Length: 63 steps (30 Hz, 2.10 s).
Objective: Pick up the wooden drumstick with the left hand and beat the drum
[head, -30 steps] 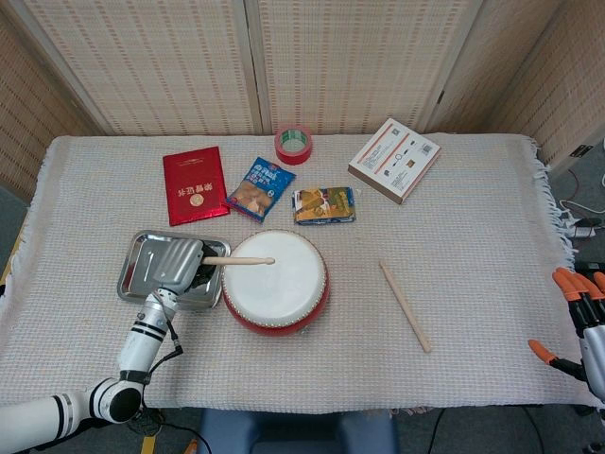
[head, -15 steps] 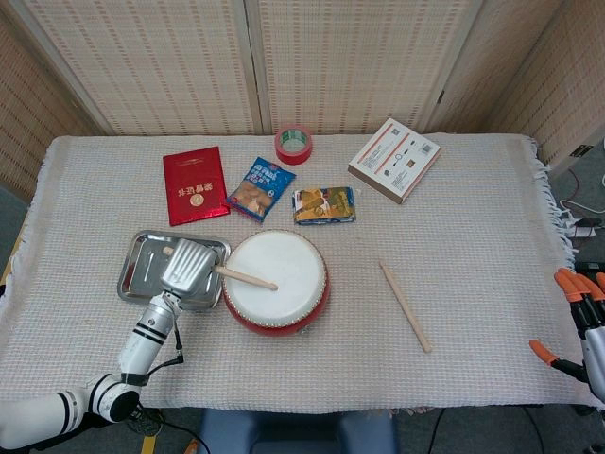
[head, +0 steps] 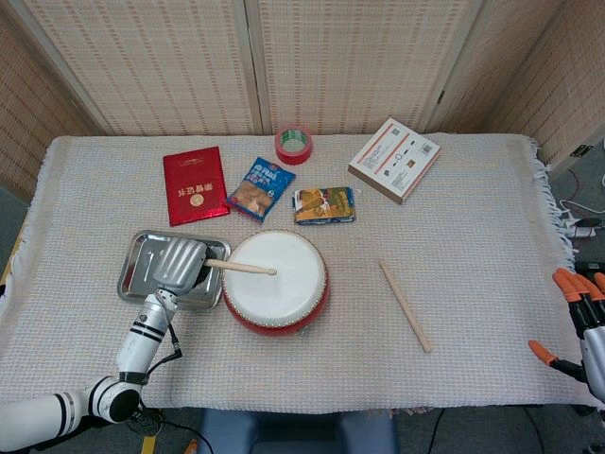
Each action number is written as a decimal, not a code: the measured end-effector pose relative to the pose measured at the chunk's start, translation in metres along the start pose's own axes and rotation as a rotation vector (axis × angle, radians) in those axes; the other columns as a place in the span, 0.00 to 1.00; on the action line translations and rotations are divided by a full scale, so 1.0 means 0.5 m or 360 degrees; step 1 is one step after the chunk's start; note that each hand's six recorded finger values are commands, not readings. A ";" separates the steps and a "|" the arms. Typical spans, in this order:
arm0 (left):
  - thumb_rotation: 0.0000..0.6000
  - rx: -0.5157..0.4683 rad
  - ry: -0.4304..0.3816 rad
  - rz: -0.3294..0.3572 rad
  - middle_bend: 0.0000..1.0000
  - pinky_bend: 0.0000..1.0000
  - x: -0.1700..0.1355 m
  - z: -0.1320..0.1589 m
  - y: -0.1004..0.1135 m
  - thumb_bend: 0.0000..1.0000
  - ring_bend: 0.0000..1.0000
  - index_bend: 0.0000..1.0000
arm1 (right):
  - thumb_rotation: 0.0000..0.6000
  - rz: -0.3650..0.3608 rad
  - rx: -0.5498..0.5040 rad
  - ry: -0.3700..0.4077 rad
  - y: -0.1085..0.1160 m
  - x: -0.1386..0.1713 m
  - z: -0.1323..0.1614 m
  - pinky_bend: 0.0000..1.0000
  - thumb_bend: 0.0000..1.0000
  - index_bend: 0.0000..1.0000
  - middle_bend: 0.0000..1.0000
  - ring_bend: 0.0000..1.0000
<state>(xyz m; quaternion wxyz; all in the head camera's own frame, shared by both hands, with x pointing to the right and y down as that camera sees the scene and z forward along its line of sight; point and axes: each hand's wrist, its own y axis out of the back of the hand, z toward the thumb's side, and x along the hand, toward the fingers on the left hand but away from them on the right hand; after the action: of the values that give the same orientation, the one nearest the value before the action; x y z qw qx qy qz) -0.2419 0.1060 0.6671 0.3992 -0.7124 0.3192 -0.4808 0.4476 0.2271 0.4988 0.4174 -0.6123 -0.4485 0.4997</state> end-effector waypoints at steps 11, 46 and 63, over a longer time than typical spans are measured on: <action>1.00 0.0139 -0.0027 0.0011 1.00 1.00 -0.005 0.005 -0.018 0.71 0.98 1.00 | 1.00 -0.0003 0.0002 -0.0001 0.001 0.002 0.000 0.00 0.04 0.00 0.08 0.00; 1.00 -0.0346 0.0097 0.0039 1.00 1.00 -0.003 -0.008 0.015 0.70 0.97 1.00 | 1.00 0.0009 -0.0012 -0.0006 -0.005 -0.001 -0.003 0.00 0.04 0.00 0.08 0.00; 1.00 0.0366 0.0001 0.0034 1.00 1.00 0.004 -0.034 -0.023 0.70 0.97 1.00 | 1.00 0.0011 -0.0007 -0.0024 -0.005 0.001 -0.009 0.00 0.04 0.00 0.08 0.00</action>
<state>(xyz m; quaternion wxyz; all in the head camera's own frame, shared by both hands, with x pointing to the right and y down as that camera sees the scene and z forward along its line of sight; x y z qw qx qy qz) -0.2562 0.1053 0.6816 0.4833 -0.6585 0.2695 -0.5101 0.4516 0.2278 0.5017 0.4109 -0.6109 -0.4507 0.5047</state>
